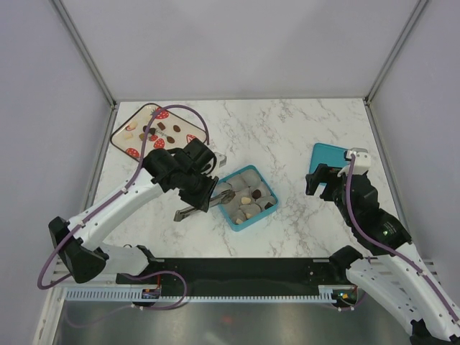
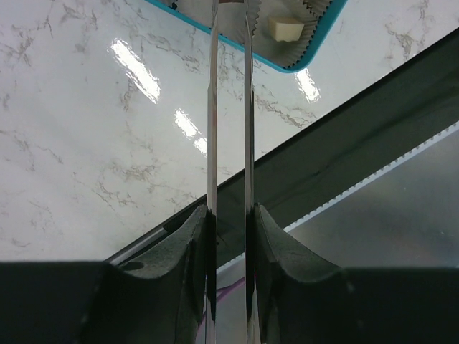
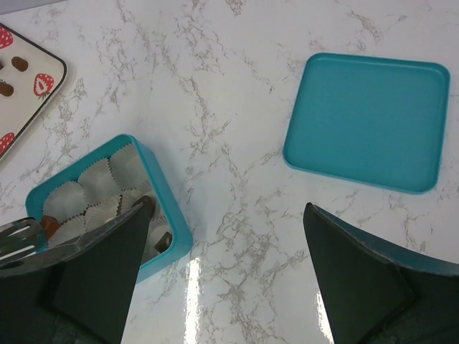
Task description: Pack the chocolate
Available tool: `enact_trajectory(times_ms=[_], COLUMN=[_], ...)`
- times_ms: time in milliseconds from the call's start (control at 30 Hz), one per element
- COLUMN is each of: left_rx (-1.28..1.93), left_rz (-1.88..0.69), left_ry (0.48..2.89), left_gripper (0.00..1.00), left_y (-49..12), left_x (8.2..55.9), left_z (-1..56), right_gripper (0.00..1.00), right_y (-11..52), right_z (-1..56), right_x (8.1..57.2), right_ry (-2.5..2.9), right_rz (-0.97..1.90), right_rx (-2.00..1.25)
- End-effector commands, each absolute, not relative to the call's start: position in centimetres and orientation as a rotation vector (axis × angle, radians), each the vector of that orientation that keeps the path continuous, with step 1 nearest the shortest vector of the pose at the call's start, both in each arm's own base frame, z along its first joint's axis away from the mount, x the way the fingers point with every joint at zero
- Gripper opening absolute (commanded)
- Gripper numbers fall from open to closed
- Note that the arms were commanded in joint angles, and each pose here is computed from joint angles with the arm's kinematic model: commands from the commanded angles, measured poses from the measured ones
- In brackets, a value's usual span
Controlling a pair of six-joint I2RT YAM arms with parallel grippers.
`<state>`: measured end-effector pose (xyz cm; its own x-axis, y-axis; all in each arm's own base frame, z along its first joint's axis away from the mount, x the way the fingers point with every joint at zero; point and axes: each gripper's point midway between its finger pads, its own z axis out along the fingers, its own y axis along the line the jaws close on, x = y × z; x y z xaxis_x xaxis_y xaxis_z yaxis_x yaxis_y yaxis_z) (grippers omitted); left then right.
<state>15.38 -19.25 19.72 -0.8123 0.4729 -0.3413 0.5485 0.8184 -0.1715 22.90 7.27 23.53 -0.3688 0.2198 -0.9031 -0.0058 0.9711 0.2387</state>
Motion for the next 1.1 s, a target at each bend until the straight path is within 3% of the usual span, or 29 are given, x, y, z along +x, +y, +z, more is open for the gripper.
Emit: enact_trajectory(times_ms=[0, 1067], left_rx=[0.768, 0.806], left_rz=[-0.375, -0.334], left_ry=[2.759, 2.797], left_gripper=[0.29, 0.43], left_y=[-19.4, -20.3], left_x=[15.0, 15.8], left_z=[19.3, 18.2], right_gripper=[0.97, 0.97], right_y=[7.2, 6.8], right_z=[25.6, 25.5], right_x=[22.9, 22.8], right_ry=[1.886, 1.881], right_rz=[0.263, 0.246], right_rx=[0.17, 0.173])
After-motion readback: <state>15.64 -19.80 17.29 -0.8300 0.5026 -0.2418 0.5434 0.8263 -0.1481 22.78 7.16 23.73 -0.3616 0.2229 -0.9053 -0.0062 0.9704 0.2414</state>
